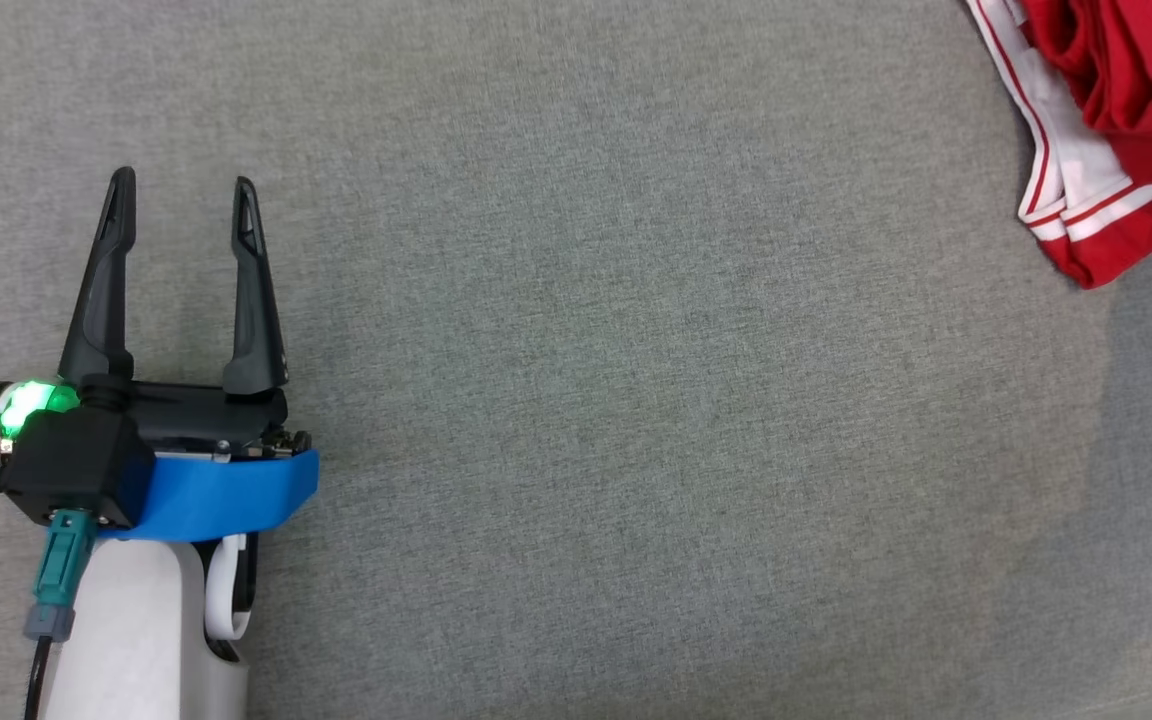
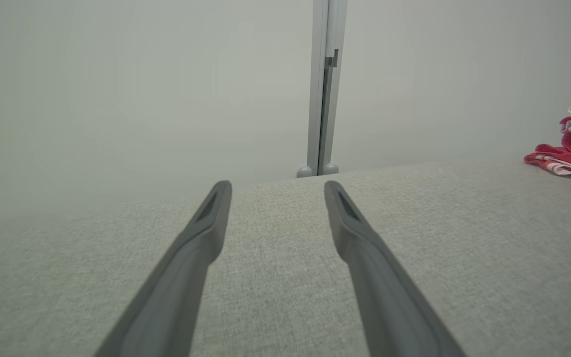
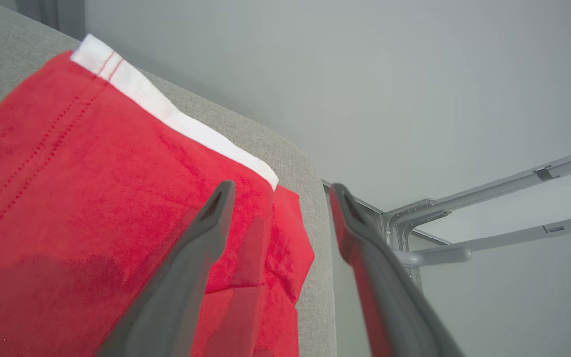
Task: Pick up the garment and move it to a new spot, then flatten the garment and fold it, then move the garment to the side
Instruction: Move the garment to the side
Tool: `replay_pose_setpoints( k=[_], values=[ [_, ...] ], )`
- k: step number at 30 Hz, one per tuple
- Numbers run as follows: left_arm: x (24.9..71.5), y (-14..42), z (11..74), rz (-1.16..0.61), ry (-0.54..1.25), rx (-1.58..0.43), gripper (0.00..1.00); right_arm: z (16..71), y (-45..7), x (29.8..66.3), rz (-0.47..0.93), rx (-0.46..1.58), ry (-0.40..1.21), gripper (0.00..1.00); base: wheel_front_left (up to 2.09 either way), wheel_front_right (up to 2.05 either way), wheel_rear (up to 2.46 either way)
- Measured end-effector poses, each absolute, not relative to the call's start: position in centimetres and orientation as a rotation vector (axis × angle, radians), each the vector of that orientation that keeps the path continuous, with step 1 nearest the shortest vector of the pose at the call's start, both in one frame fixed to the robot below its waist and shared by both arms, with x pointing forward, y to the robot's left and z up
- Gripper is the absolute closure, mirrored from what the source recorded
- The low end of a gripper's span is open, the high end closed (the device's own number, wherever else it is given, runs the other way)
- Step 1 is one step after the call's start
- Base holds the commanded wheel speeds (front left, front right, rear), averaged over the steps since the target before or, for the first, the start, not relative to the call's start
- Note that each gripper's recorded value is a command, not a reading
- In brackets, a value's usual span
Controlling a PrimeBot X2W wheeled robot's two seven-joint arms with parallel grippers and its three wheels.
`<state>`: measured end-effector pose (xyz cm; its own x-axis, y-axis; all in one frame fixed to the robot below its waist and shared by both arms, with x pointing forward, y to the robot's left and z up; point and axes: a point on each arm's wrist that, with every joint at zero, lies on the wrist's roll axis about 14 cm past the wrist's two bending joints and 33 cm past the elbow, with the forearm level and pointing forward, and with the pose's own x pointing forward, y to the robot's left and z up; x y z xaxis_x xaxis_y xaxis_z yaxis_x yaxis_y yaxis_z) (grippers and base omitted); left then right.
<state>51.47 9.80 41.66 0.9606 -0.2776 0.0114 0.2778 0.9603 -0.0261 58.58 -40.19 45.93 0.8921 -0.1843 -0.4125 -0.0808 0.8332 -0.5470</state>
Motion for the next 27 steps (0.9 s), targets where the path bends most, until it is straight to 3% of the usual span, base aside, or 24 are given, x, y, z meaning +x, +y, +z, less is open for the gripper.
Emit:
replay_pose_setpoints(
  k=[5,13,27],
  values=[
    [50.9,10.5,43.5,-0.253,-0.031,-0.034,0.0,48.8,-39.2,59.0,-0.058,-0.558,0.361,0.0,0.0,0.0,0.0],
    [48.1,12.8,46.5,-0.18,-0.057,-0.03,0.0,55.5,-33.1,59.4,0.03,-0.419,0.112,0.0,0.0,0.0,0.0],
    [42.2,16.2,49.2,-0.079,-0.06,-0.036,0.0,56.9,-21.1,53.1,0.229,-0.222,-0.08,0.0,0.0,0.0,0.0]
  ],
)
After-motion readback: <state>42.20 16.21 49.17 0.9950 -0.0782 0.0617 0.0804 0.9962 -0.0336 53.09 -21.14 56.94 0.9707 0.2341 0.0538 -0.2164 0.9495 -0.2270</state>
